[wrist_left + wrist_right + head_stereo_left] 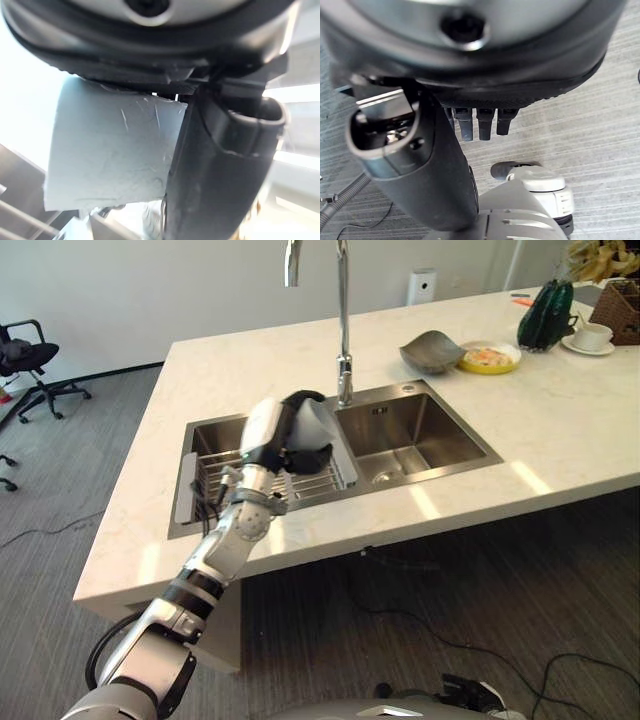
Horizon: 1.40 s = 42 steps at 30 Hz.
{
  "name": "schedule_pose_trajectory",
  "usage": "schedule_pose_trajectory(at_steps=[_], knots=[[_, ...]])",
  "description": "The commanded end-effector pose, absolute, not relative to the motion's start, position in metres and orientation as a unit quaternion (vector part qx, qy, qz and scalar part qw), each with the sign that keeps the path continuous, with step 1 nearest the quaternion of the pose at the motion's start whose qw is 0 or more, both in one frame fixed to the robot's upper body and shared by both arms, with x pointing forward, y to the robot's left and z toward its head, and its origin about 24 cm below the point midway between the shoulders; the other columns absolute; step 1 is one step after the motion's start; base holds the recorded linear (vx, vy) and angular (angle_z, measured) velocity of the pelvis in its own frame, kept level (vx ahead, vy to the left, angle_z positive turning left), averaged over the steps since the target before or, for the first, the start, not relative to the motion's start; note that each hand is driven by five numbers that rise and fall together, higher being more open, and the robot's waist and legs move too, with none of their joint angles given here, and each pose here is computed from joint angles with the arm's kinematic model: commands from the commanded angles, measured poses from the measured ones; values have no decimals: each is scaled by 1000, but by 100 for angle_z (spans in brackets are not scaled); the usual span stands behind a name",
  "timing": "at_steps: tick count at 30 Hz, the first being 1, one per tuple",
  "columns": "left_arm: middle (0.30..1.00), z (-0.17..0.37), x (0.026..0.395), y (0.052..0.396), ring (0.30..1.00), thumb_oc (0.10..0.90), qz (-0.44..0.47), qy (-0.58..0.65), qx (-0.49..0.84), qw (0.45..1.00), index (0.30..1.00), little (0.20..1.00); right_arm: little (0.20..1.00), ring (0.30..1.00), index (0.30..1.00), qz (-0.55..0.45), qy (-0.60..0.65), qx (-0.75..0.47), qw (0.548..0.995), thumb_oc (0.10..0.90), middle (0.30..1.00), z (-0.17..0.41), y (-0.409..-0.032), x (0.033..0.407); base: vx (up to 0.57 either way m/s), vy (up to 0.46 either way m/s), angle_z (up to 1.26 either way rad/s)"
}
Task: Place the dishes in the dishwasher.
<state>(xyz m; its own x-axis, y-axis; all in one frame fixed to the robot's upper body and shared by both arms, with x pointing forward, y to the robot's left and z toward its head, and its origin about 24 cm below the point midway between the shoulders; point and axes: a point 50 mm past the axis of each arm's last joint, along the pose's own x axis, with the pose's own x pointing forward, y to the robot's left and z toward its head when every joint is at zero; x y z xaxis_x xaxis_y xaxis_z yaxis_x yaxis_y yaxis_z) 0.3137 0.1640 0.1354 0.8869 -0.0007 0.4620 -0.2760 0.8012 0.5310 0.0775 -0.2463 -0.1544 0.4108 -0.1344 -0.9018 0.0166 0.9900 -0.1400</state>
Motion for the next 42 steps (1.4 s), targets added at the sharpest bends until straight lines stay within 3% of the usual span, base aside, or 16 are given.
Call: schedule_pose_trajectory(at_steps=[1,6,7,9,10,13,20,22,23,35,38,42], knots=[[300,210,307,202,300,400,235,-380,166,879,300,300,900,900,900,-49,487,-61,870,800,900,-150,-230,109,29,-29,6],[300,175,281,233,300,400,284,-333,174,882,300,300,900,900,900,-29,449,-79,889,800,900,-140,-227,135,-1,-39,14],[300,168,278,239,300,400,281,-323,182,885,300,300,900,900,900,-13,504,-116,856,800,900,-154,-233,94,-46,-26,30],[300,167,276,242,300,400,284,-323,170,887,300,300,900,900,900,27,531,-174,829,800,900,-155,-244,87,-105,-56,32],[300,141,255,255,300,400,305,-277,164,897,300,300,900,900,900,61,506,-224,830,800,900,-149,-243,114,-190,-99,32],[300,138,241,263,300,400,316,-274,167,893,300,300,900,900,900,55,479,-226,847,800,900,-142,-245,131,-142,-86,105],[300,144,237,258,300,400,315,-292,167,888,300,300,900,900,900,16,477,-228,848,800,900,-138,-264,126,-238,-47,110],[300,144,237,258,300,400,315,-292,167,888,300,300,900,900,900,16,477,-228,848,800,900,-138,-264,126,-264,-123,272],[300,149,238,251,300,400,302,-304,157,890,300,300,900,900,900,-7,510,-204,836,800,900,-145,-265,103,-314,-113,234],[300,151,240,237,300,400,230,-301,191,906,300,300,900,900,900,-65,542,-134,827,800,900,-154,-259,77,-181,114,203],[300,158,248,221,300,400,175,-311,205,911,300,300,900,900,900,-160,546,-39,822,800,900,-159,-254,65,-7,534,105],[300,159,258,202,300,400,134,-326,214,911,300,300,900,900,900,-159,536,14,829,800,900,-163,-233,73,96,178,29]])
